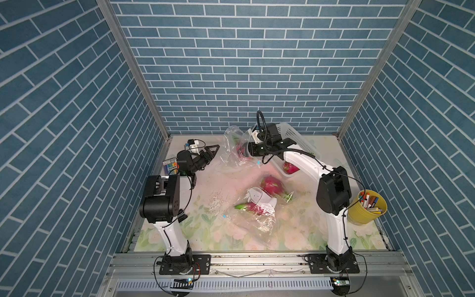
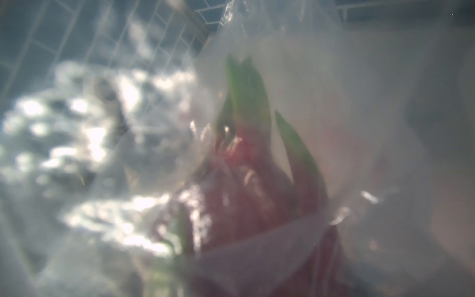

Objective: Open the zip-top bag and take out the dragon fruit
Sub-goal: Pick up the dragon fruit from the zipper food storage bag.

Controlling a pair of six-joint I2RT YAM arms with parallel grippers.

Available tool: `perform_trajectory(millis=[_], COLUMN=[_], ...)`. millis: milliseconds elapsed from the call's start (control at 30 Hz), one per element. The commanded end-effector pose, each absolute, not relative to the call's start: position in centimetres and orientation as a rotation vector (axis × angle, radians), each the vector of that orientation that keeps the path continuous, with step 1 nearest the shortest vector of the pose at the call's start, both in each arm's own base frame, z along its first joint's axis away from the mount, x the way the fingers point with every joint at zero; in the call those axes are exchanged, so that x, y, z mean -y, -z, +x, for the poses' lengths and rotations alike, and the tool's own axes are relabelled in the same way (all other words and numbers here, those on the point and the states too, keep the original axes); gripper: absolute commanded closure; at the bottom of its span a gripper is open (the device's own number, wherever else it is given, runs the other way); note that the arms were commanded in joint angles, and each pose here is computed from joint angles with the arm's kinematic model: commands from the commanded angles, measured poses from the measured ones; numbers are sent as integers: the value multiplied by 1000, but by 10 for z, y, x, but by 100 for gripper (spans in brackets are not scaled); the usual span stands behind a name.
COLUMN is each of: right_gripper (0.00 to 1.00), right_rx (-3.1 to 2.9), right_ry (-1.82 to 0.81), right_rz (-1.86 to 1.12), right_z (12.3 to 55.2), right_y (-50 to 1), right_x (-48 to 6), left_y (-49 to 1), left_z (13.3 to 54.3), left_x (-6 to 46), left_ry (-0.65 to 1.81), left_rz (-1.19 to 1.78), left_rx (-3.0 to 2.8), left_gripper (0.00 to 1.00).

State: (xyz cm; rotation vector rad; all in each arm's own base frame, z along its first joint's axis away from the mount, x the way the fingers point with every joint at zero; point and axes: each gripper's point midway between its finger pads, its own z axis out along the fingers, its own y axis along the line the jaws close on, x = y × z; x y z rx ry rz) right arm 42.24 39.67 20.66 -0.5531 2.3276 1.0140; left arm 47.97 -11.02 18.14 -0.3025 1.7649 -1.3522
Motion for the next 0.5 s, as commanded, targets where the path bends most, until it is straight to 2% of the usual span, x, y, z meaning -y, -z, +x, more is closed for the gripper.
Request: perform_trajectory(millis=[0,167,233,300,467], right_gripper=[19,19,20,20,21], right_rx=[-2249,-2225,-2213,-2200,-2198], right_ry=[-1024,-1064,-1089,-1101,-1084], right_rz=[-628,-629,-628,-626,-621], right_z=[414,406,404,402,397], right_y=[-228,-235,-238,-241,-243], right_x=[-393,-392,-393,-393,-387], left_y=[-201,-190,-186,-180,-165], left_z=[470,478,481,486,498], left_x=[142,162,171,176,173], left_ry=[1448,1452,1469,1467,1442], left_rz=[-134,-91,-77,-74,-114], left_rx=[-1722,-1773,-1784,-1803,-1824], left_gripper=[20,23,28,46,99])
